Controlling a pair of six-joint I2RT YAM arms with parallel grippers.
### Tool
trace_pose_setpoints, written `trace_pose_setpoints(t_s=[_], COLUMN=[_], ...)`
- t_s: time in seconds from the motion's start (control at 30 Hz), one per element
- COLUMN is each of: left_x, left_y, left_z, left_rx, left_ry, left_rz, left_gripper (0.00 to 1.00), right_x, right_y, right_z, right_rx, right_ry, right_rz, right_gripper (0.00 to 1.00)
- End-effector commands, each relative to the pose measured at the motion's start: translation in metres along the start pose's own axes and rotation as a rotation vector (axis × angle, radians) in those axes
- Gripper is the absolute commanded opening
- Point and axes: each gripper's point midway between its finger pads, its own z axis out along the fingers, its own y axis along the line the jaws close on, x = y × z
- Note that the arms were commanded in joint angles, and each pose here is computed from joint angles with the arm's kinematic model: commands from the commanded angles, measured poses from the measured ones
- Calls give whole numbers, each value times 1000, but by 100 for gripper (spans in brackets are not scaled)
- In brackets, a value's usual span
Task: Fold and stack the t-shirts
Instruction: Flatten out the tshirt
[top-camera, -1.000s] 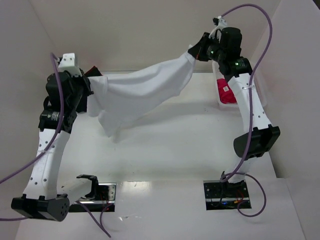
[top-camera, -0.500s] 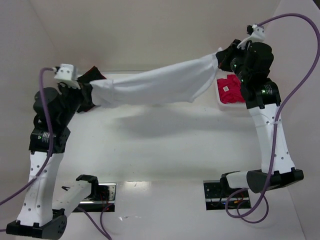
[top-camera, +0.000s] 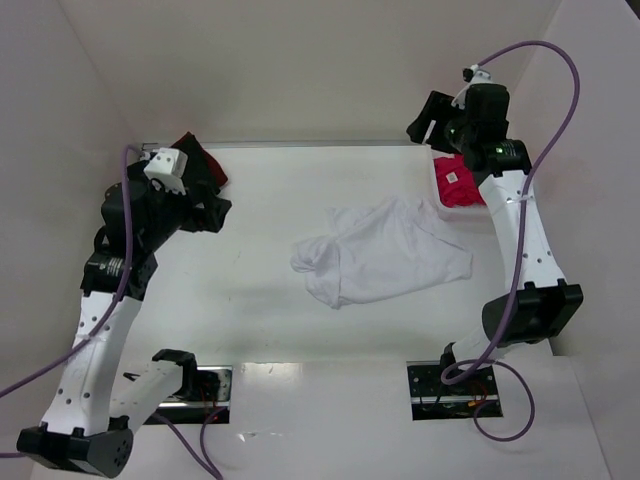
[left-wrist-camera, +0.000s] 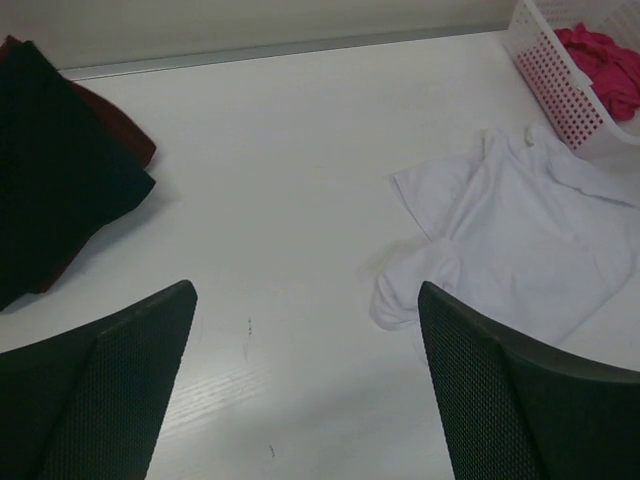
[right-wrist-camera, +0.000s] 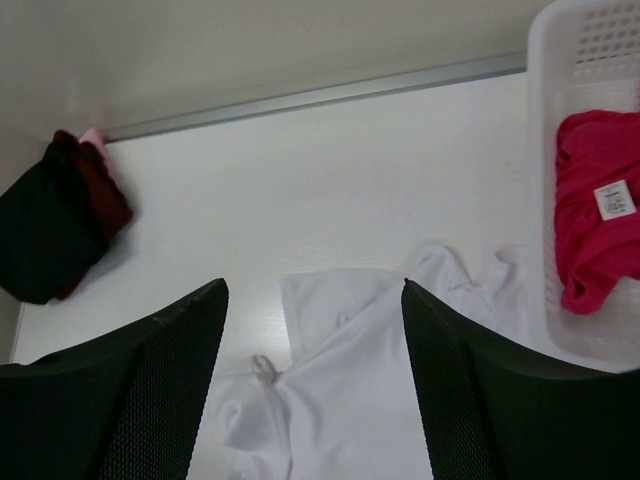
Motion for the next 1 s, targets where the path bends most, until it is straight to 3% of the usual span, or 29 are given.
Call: trace_pose_setpoints(t_s=[0.0, 0.13, 0.33, 0.57, 0.67, 0.97], left_x=[-5, 26, 58, 101, 119, 169], left_y=[-26, -51, -74, -113, -114, -136], left_z=[21, 63, 151, 240, 280, 315], left_rx=[179, 371, 460, 597, 569, 631], left_ry=[-5, 112, 251, 365, 401, 504], left_rz=[-3, -23, 44, 9, -31, -111], left_gripper=[99, 99, 99, 99, 99, 97], right_x=[-3, 28, 85, 104, 110, 105], right_y=[24, 22, 6, -24, -32, -42], right_z=[6, 20, 38, 31, 29, 21], right_rx=[-132, -157, -109, 26, 53, 103], right_ry=[12, 87, 212, 213, 226, 184], right_rz=[-34, -27, -14, -19, -3, 29], right_gripper=[77, 79, 80, 80, 80, 80])
